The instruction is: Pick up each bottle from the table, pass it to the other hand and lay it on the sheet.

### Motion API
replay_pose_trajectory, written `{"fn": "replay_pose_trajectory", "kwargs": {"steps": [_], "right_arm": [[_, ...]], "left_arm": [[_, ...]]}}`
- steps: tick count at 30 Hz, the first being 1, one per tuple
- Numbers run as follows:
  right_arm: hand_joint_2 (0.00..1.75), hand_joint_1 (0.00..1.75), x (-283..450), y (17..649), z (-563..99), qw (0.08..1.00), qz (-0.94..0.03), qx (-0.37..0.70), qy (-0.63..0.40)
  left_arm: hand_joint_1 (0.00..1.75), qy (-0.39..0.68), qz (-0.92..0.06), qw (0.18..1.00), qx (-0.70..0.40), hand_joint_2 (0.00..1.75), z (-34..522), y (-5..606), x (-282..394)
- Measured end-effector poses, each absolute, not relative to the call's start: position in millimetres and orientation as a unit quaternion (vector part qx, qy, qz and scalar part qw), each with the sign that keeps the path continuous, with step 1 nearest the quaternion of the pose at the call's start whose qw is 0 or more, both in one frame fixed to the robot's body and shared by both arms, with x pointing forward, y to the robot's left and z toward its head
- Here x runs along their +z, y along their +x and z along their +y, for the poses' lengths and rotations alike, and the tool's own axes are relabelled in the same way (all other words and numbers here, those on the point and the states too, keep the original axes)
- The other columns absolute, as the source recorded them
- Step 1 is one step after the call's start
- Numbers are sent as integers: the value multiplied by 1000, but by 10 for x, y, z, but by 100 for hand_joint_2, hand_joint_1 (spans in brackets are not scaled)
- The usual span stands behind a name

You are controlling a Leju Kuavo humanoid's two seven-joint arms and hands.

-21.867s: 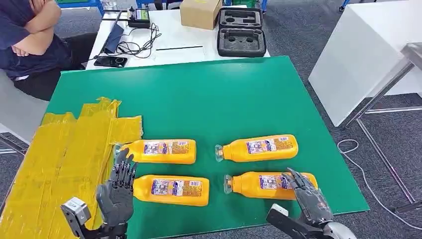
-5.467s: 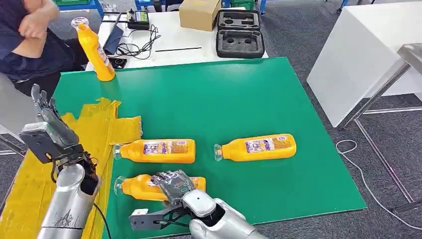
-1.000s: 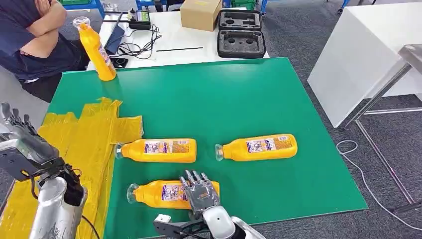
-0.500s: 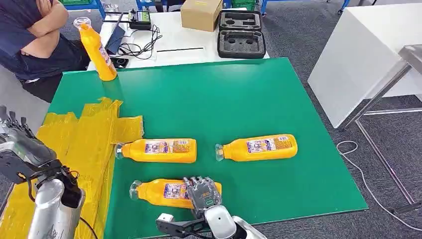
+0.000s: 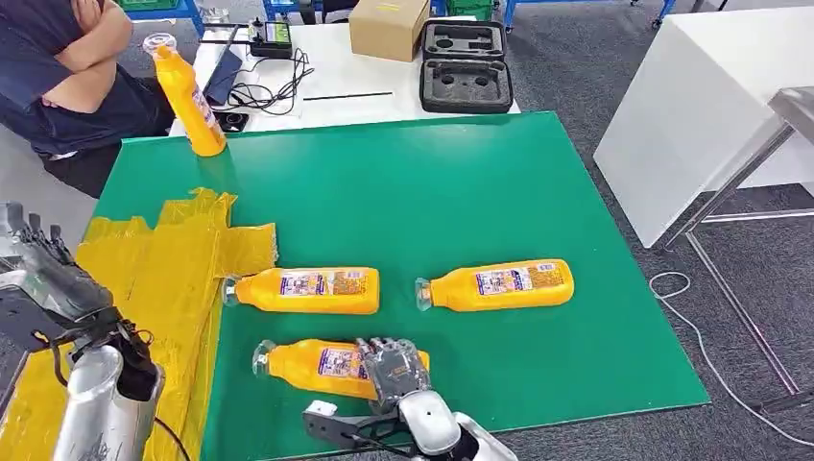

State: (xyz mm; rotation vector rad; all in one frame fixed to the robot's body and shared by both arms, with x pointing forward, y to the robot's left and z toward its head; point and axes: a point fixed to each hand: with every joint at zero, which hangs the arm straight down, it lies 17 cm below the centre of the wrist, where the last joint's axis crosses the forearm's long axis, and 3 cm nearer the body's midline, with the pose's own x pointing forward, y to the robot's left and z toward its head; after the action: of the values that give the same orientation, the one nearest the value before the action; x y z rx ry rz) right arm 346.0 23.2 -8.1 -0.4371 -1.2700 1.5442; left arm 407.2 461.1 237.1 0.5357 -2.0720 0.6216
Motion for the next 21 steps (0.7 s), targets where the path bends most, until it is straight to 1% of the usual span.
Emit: {"fn": "replay_pose_trajectory", "kwargs": {"steps": [3, 5, 7, 10, 11, 12, 15, 18, 21], "right_arm": [[175, 175, 194, 3538, 267, 582, -587, 556, -81], [175, 175, 417, 3616, 179, 609, -621, 492, -27], [175, 175, 513, 3647, 78, 622, -633, 460, -9], [175, 175, 573, 3659, -33, 628, -641, 442, -8], [175, 175, 582, 3656, -57, 629, -642, 438, -8], [175, 175, 590, 3659, -80, 630, -643, 435, -9], [175, 175, 732, 3694, -138, 628, -666, 402, 4], [175, 175, 1054, 3766, -212, 615, -705, 350, 32], [175, 175, 1465, 3801, -345, 581, -757, 297, 44]], "left_arm": [[0, 122, -821, 489, 268, 175, 4467, 4157, 2125], [0, 85, -815, 506, 270, 175, 4340, 4109, 1998], [0, 71, -811, 514, 271, 175, 4269, 4058, 1932], [0, 65, -808, 518, 273, 175, 4221, 4013, 1895], [0, 63, -808, 518, 273, 0, 4207, 4006, 1897], [0, 62, -809, 518, 273, 175, 4196, 4003, 1901], [0, 37, -808, 517, 280, 175, 4127, 3953, 1900], [0, 7, -804, 519, 290, 175, 4014, 3832, 1871], [0, -21, -800, 521, 297, 175, 3865, 3723, 1871]]}}
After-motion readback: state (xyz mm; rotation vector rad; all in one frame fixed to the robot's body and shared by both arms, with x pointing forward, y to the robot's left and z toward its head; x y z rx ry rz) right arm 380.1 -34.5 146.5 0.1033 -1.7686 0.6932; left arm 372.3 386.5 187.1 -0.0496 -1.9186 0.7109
